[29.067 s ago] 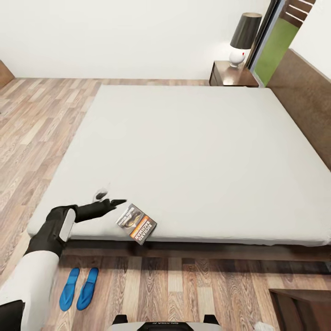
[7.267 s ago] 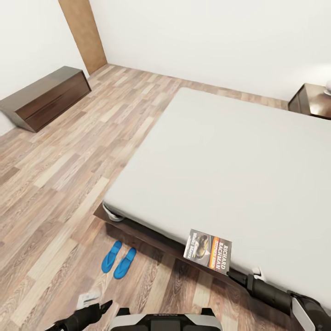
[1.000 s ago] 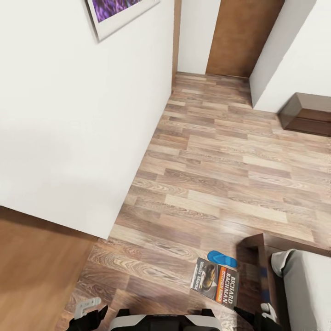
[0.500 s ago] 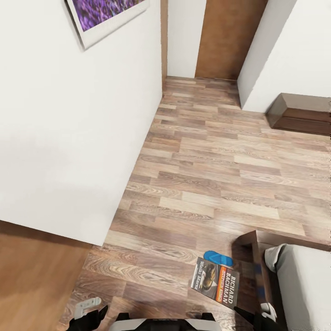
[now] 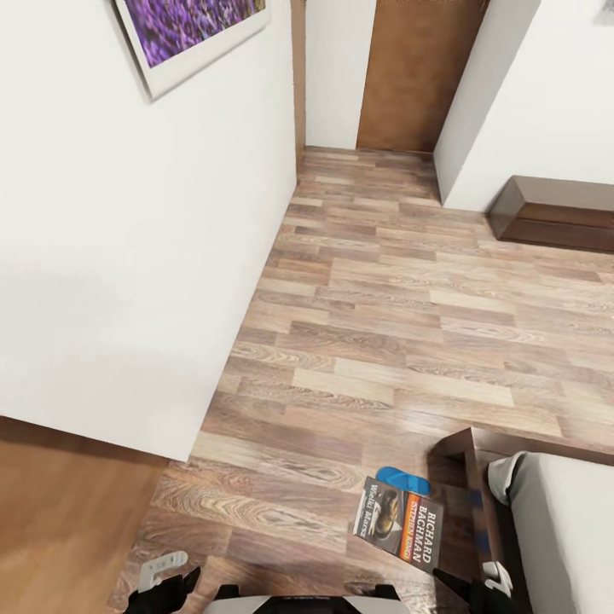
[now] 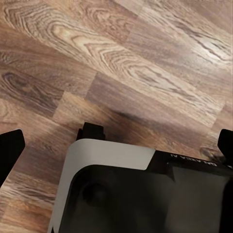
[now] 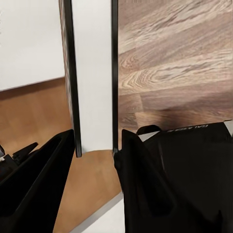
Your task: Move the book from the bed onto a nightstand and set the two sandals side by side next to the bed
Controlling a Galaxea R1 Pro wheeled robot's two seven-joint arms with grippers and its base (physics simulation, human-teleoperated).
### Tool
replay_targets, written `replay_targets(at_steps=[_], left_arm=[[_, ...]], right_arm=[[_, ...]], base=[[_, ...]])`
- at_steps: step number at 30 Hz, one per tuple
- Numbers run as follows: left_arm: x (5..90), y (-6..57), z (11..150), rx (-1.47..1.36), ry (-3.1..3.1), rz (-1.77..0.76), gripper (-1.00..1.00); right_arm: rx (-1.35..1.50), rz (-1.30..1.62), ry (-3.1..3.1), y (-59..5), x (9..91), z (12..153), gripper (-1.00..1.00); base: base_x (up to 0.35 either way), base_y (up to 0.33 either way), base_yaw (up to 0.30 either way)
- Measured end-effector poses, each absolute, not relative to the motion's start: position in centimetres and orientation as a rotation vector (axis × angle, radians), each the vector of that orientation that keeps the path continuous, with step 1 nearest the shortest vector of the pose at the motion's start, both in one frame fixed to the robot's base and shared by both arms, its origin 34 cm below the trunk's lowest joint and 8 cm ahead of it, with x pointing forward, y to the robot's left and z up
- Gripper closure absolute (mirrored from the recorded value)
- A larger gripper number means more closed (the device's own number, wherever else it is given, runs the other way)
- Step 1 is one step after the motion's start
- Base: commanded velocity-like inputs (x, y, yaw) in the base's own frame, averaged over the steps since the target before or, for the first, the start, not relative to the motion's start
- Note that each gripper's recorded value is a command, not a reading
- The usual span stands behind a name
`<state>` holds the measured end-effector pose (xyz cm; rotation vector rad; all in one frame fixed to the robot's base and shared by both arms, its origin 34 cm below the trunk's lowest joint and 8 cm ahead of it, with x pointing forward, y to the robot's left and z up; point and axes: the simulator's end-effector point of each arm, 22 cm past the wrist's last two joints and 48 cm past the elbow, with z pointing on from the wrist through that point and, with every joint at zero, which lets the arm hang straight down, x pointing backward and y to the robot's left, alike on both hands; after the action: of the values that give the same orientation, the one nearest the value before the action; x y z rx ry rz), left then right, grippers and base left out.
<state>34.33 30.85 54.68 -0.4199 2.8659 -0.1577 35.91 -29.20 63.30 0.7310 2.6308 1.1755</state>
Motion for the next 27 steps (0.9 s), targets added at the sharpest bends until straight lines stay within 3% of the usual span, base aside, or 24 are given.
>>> replay_targets(at_steps=[27], left_arm=[[36.0, 30.8, 55.6, -0.409, 2.828, -0.165, -1.00]], right_arm=[[0.647, 1.153, 2.582, -29.5, 37.8, 64.4, 1.00]], base=[[0.000, 0.000, 0.000]])
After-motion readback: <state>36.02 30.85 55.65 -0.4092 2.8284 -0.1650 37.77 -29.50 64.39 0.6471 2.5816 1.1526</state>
